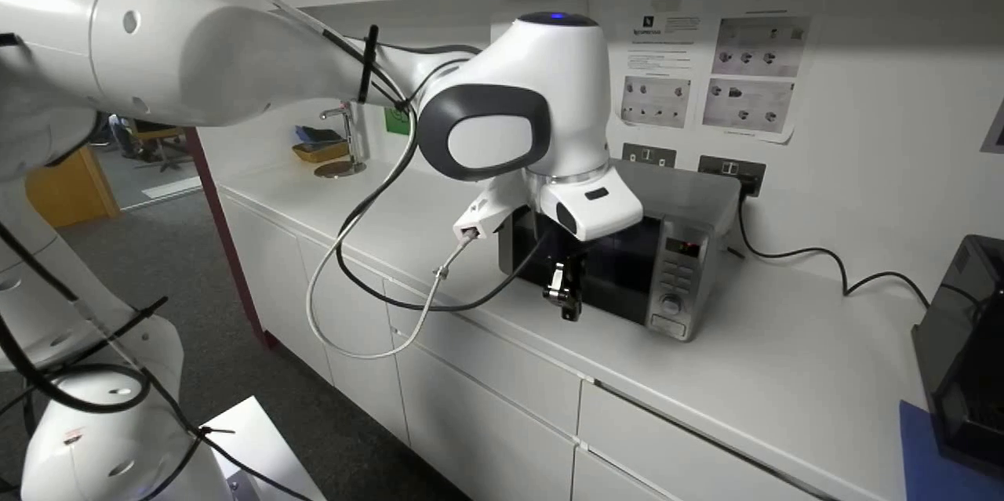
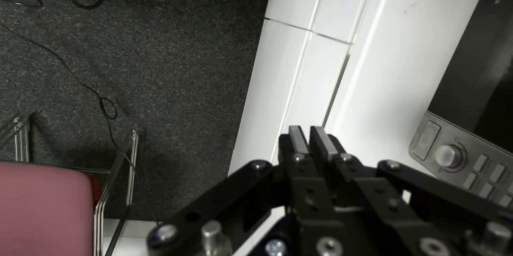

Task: Push the top right button on the microwave

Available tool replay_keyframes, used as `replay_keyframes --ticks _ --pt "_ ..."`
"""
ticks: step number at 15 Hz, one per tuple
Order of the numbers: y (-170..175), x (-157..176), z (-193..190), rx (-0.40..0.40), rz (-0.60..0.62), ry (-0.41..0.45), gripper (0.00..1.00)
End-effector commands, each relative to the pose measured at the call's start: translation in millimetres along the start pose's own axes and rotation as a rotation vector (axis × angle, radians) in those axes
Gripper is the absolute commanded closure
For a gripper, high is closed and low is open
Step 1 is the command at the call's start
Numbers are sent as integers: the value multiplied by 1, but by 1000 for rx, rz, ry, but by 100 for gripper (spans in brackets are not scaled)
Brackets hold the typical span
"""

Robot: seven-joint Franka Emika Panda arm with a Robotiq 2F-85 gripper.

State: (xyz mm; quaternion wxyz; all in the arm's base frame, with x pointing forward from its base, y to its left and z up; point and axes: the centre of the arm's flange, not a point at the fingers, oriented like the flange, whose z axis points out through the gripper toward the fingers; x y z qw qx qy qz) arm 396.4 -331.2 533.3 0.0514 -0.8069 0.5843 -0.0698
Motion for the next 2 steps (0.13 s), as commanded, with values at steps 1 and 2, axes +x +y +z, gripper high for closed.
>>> replay_keyframes --ticks 1,2 --pt "-1 0 0 0 -1 -1 84" --pt "-1 0 2 -3 -1 -4 77"
